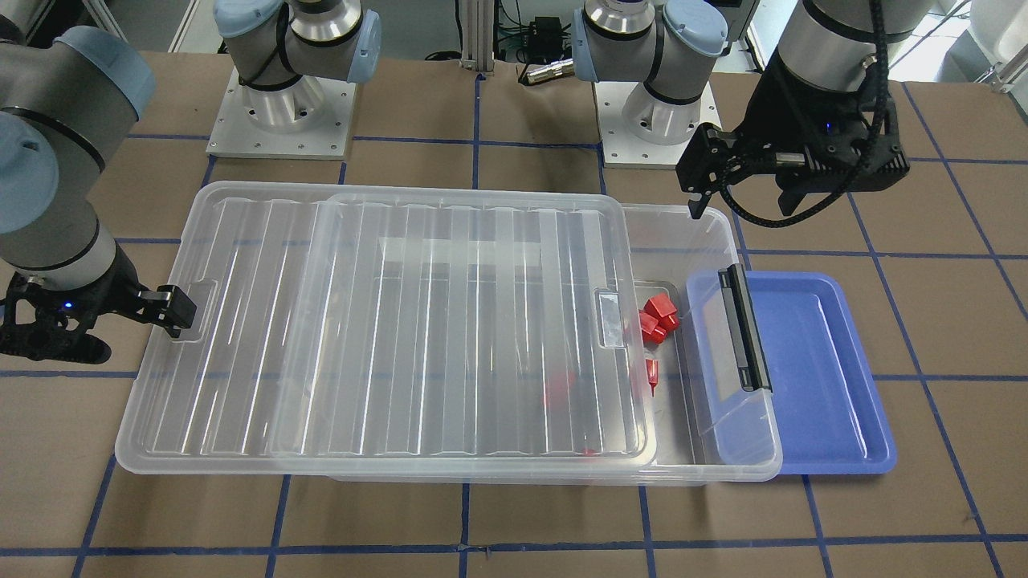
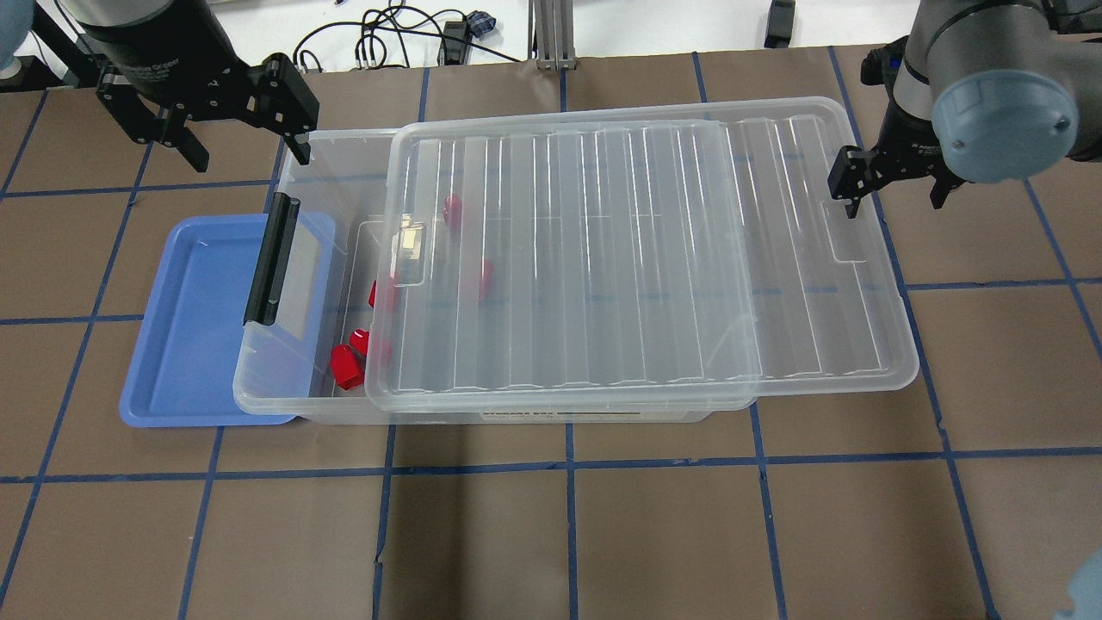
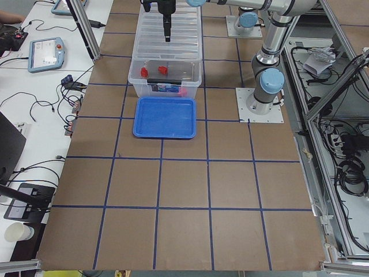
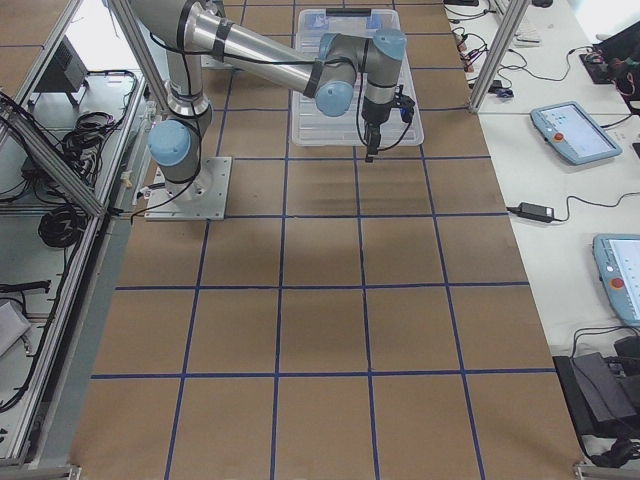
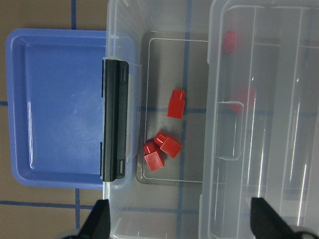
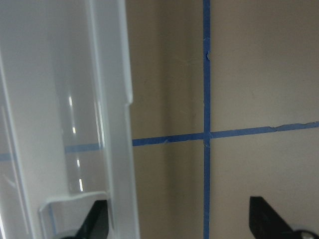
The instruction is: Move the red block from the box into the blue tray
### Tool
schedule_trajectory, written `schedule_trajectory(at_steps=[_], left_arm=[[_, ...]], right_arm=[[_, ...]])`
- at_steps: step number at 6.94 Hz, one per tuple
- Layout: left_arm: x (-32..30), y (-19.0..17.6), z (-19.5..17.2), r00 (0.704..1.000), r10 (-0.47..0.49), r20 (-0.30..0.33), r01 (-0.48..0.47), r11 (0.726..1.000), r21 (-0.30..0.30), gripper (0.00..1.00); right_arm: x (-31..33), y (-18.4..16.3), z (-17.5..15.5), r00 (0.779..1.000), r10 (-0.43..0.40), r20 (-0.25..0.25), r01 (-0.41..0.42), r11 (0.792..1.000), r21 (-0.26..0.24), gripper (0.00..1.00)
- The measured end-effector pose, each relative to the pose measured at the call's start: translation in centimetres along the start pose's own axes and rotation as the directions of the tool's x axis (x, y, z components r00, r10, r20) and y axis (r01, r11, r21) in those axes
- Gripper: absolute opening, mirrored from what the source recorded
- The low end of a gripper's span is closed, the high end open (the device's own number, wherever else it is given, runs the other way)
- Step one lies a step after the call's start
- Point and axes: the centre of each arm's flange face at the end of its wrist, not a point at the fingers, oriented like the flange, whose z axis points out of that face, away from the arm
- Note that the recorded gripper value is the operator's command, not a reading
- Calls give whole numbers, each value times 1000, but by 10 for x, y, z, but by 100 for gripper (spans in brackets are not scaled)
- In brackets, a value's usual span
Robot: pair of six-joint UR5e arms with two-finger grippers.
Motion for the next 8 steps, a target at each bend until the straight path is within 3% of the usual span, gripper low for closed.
schedule_trajectory(at_steps=[5, 8], left_arm=[[-1, -20, -4, 1000, 0, -1, 0, 1000, 5, 100], [0, -30, 26, 1000, 9, -2, -9, 1000, -28, 100]], right_arm=[[45, -1, 7, 1000, 5, 2, -5, 1000, -5, 100], [69, -1, 8, 1000, 24, 3, -24, 1000, -1, 100]])
